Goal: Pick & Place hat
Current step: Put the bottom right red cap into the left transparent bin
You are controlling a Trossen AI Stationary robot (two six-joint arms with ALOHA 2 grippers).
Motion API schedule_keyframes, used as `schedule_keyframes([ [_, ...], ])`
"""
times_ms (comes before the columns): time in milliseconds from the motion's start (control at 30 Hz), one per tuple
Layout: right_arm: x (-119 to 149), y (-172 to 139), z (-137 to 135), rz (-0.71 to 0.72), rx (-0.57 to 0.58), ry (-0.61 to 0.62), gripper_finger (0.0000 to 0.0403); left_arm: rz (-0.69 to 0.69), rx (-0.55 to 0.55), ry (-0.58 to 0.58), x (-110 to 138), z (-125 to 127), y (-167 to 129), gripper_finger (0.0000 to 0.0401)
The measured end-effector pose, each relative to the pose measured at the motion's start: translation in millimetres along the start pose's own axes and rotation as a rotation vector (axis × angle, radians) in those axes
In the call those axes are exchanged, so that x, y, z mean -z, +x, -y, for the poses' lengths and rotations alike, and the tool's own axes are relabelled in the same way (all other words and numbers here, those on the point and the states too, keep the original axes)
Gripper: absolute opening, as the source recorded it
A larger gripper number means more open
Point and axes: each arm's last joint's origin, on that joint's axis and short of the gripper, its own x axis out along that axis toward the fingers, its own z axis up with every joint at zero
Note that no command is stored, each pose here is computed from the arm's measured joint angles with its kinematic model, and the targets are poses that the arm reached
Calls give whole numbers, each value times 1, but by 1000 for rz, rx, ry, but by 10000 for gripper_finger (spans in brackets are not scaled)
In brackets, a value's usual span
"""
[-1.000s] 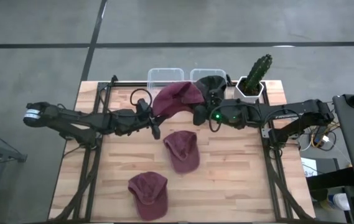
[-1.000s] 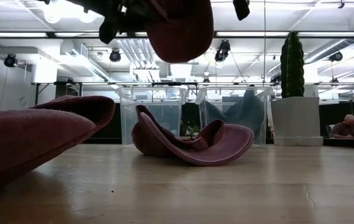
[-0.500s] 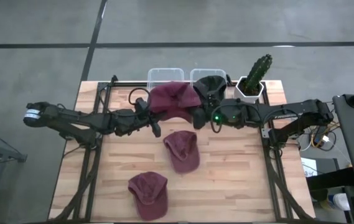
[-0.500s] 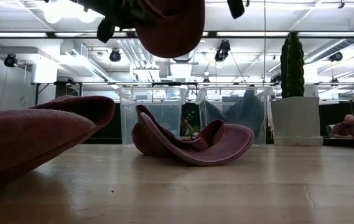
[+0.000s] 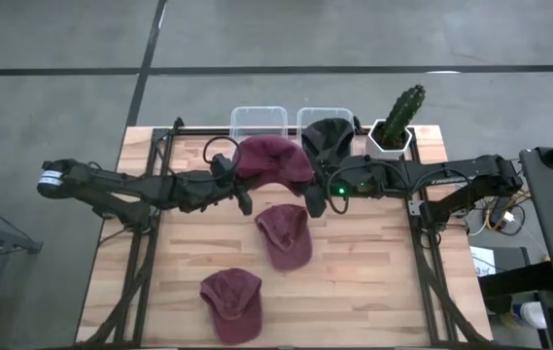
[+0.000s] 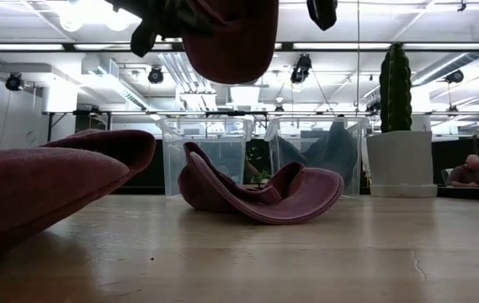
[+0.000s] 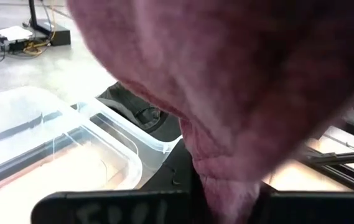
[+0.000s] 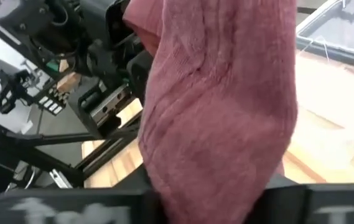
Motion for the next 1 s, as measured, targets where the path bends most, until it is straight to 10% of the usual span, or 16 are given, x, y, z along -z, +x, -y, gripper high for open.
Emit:
schedule_keyframes([
  [433,12,-2,6,-167,0,-50,195,-30,-163,-130,-29,-11,-5,6],
  [1000,21,-21,3,-280,-11,-88,203,-198,-227,-415,-67,-111,24,6],
])
